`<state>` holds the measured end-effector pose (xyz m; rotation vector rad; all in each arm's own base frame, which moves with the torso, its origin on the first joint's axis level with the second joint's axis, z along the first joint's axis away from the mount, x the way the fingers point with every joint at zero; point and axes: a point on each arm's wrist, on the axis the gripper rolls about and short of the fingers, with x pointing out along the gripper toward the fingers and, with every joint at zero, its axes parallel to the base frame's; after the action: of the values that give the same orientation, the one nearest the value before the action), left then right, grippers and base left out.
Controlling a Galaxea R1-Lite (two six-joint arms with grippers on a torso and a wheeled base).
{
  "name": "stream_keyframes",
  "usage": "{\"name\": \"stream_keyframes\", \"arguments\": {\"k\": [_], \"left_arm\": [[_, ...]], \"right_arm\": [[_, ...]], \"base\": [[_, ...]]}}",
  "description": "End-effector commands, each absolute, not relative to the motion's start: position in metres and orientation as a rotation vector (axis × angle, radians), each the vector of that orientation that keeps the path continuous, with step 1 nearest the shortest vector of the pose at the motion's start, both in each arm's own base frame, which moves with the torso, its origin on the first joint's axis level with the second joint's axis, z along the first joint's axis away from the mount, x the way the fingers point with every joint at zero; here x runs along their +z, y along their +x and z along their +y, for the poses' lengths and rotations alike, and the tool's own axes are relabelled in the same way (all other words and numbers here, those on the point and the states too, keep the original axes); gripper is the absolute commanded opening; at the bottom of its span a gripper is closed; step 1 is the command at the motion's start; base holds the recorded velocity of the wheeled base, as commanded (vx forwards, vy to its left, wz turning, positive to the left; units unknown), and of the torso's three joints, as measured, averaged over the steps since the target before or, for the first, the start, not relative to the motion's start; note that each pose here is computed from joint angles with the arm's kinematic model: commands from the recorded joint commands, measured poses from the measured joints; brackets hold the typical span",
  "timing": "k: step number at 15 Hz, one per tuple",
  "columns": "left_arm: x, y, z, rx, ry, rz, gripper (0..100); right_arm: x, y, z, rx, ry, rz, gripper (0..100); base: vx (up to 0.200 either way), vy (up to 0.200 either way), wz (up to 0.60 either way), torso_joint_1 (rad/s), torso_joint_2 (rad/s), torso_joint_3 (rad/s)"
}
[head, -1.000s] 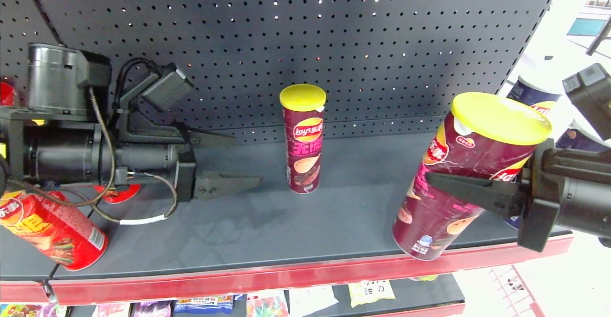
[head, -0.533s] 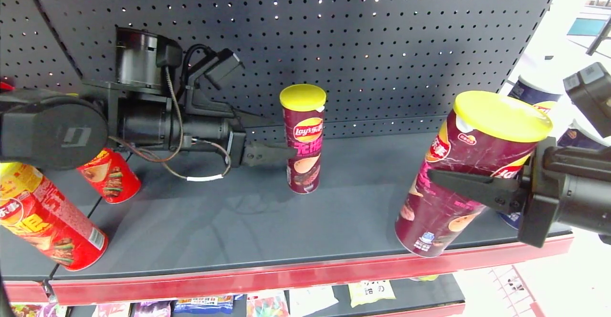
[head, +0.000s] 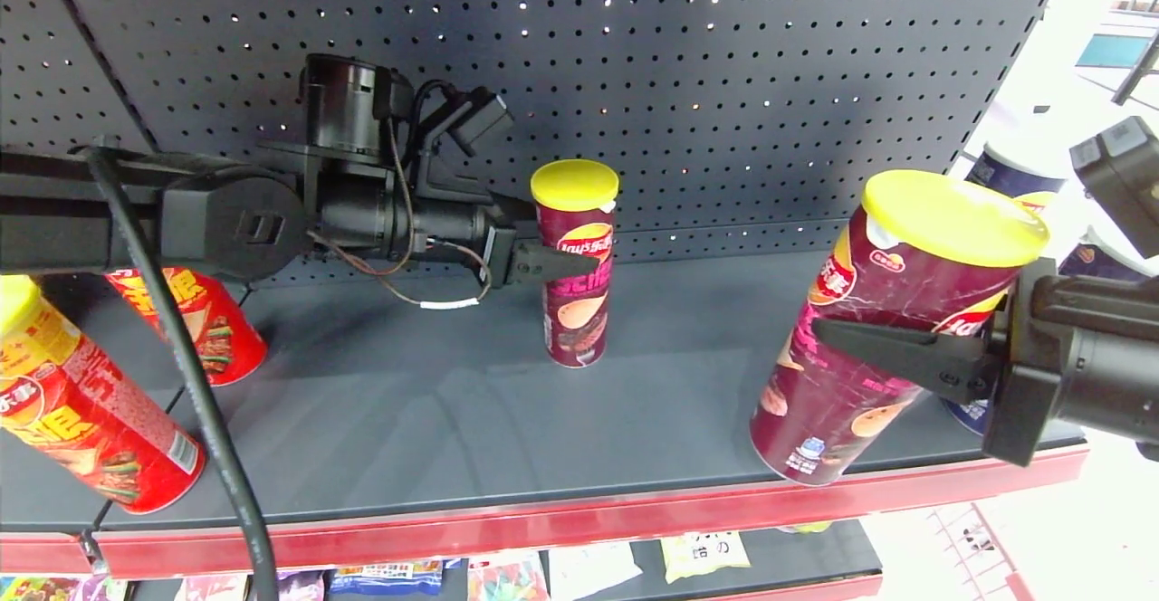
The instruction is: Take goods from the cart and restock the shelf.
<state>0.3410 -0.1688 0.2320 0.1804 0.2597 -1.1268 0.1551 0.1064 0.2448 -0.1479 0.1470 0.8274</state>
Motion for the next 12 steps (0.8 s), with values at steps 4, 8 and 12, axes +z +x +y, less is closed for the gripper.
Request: {"name": "stream_keyframes", "arguments": {"k": [4,8,12], "left_arm": [[0.228,0.362,-0.189,-1.150,0.183,0.235,100],[0.223,0.366,-0.197,-1.162,0.183,0.240,0],[0.222,0.364,-0.200,-1.173,0.184,0.244,0]], "right_arm": [[0.245,0.155,0.106,0.827,-0.135,0.152,0],[0.245,0.154,0.103,0.814,-0.131,0.147,0],[0.247,0.153,0.101,0.806,-0.122,0.142,0]], "base": [[0.000,0.000,0.00,0.000,0.00,0.000],[0.000,0.000,0.00,0.000,0.00,0.000],[0.000,0.000,0.00,0.000,0.00,0.000]]}}
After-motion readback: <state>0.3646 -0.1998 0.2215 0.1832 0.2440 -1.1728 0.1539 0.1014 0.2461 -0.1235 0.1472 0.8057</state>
